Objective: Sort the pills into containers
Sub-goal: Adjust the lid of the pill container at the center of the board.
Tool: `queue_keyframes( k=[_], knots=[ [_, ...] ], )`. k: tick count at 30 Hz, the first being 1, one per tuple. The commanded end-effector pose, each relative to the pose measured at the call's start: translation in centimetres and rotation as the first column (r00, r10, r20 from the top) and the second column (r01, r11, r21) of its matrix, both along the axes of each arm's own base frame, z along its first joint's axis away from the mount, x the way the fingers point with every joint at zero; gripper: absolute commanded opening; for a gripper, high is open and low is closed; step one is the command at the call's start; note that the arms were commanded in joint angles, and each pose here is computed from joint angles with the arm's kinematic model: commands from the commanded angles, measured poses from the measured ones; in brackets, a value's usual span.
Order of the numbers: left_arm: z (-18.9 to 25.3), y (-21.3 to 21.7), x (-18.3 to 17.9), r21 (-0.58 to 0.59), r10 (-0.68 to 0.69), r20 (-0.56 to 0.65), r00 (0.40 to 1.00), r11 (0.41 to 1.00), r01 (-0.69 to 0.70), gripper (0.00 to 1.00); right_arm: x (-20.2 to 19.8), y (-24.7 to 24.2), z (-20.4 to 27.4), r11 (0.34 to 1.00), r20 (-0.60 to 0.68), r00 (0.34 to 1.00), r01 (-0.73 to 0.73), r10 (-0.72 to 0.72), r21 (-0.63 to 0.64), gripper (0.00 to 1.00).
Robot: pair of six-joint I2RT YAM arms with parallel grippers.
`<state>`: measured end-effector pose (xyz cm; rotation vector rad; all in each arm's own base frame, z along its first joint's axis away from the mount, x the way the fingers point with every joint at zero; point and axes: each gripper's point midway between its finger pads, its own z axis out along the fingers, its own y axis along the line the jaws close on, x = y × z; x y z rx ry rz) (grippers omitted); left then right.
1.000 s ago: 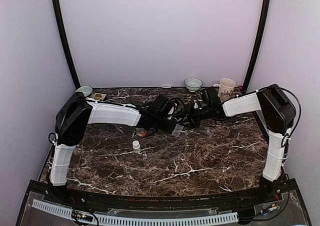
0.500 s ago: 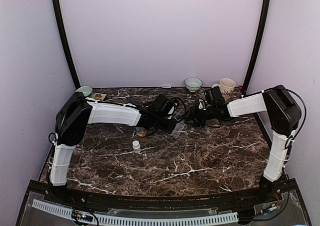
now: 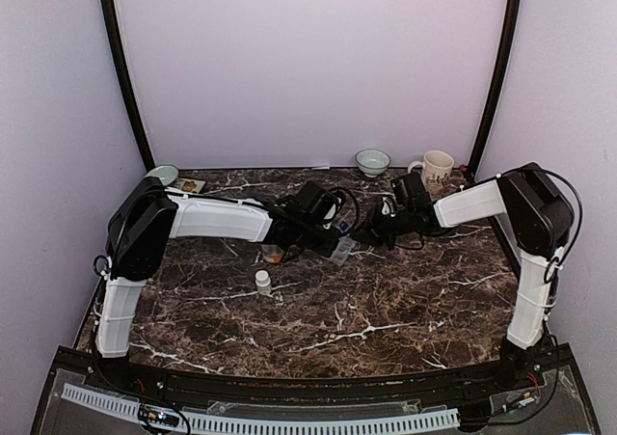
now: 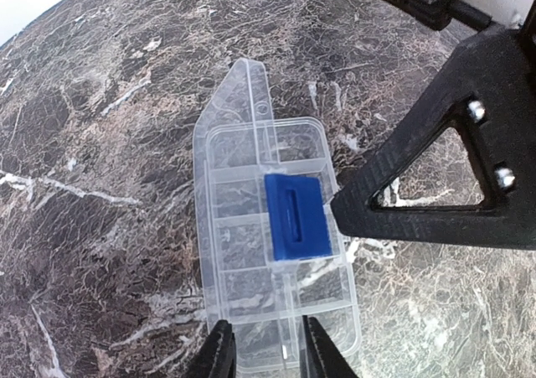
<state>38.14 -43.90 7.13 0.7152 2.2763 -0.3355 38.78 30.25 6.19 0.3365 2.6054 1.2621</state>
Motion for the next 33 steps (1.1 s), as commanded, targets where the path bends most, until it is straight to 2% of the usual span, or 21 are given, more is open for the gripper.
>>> queue_keyframes(
  k=[1,18,33],
  knots=[
    [1.0,-0.3,0.1,0.009,-0.006,0.018,1.000,1.000,0.006,0.27,1.6,0.3,0.0,1.000,0.039,0.999,0.005,-0.006,0.020,0.07],
    [1.3,0.6,0.8,0.060,0.021,0.054,0.998,0.998,-0.024,0.30,1.4,0.0,-3.2,1.000,-0.008,1.000,0.008,-0.008,-0.013,0.02],
    [1.1,3.3,3.7,0.137,0.083,0.059,0.995,0.987,-0.090,0.33,1.2,-0.3,-3.7,0.999,-0.015,1.000,0.005,-0.005,-0.037,0.01]
  ],
)
